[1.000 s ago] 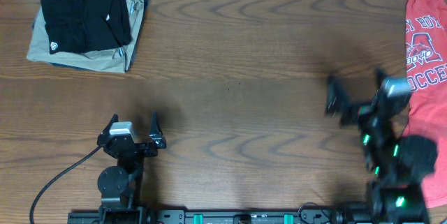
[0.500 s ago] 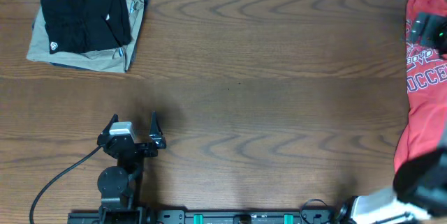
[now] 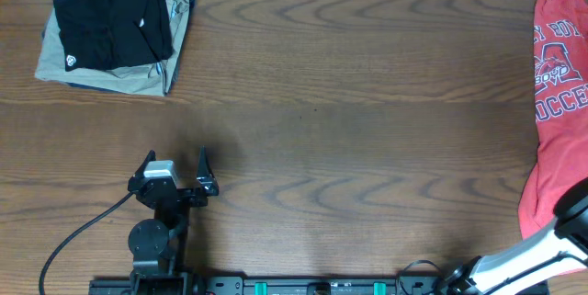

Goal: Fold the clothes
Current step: 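Reach the right gripper to the orange shirt at the right edge and grasp it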

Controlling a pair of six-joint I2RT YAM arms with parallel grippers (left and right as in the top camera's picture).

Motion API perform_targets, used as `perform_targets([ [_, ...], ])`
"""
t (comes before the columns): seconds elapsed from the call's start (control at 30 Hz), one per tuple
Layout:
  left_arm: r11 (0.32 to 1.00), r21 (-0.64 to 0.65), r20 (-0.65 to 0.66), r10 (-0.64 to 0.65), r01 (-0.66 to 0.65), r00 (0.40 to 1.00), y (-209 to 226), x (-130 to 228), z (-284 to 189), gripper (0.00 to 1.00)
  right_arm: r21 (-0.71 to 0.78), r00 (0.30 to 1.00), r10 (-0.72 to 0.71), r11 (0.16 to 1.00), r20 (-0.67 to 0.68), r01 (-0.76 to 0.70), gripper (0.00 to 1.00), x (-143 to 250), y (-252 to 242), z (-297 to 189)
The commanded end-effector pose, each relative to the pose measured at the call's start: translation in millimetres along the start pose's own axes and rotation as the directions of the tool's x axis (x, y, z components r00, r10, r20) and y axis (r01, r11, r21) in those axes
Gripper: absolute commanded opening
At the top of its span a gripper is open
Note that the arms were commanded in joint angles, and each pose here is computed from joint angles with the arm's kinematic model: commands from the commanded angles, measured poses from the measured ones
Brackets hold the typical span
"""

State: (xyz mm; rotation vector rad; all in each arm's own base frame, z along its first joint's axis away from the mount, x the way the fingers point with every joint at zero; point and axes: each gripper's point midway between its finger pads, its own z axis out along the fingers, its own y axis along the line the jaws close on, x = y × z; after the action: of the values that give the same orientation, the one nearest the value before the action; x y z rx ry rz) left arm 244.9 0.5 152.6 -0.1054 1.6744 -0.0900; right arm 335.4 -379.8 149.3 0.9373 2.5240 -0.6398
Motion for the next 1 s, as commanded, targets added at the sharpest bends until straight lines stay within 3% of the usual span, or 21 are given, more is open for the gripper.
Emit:
perform_targets([
  [0.0, 1.000, -0.025, -0.043, -0.009, 0.008, 0.999, 6, 15, 1, 0.98, 0.042, 0.998, 0.034, 0.999, -0.043, -0.032, 0.94, 9, -26, 25],
  [0.27, 1.000, -0.025, -0.043, -0.009, 0.008, 0.999, 6, 15, 1, 0.98, 0.058, 0.990, 0.108, 0.993, -0.087, -0.103, 0.94, 30, -54, 87],
  [0.6, 1.000, -0.026, -0.043, -0.009, 0.008, 0.999, 6, 15, 1, 0.98, -0.107, 0.988, 0.148, 0.983, -0.045, -0.152, 0.75, 30, -33, 138],
  [0.77, 1.000, -0.026, -0.043, -0.009, 0.008, 0.999, 6, 15, 1, 0.98, -0.133, 0.989, 0.141, 0.980, -0.037, -0.145, 0.73, 31, -21, 154],
  [0.83, 1.000, -0.025, -0.043, -0.009, 0.008, 0.999, 6, 15, 1, 0.98, -0.148, 0.990, 0.140, 0.979, -0.028, -0.142, 0.66, 28, -16, 156],
  [0.9, 1.000, -0.025, -0.043, -0.009, 0.008, 0.999, 6, 15, 1, 0.98, -0.162, 0.990, 0.140, 0.977, -0.018, -0.141, 0.53, 26, -14, 156],
  [0.97, 1.000, -0.025, -0.043, -0.009, 0.008, 0.999, 6, 15, 1, 0.98, -0.177, 0.990, 0.142, 0.974, -0.005, -0.141, 0.49, 22, -11, 156],
])
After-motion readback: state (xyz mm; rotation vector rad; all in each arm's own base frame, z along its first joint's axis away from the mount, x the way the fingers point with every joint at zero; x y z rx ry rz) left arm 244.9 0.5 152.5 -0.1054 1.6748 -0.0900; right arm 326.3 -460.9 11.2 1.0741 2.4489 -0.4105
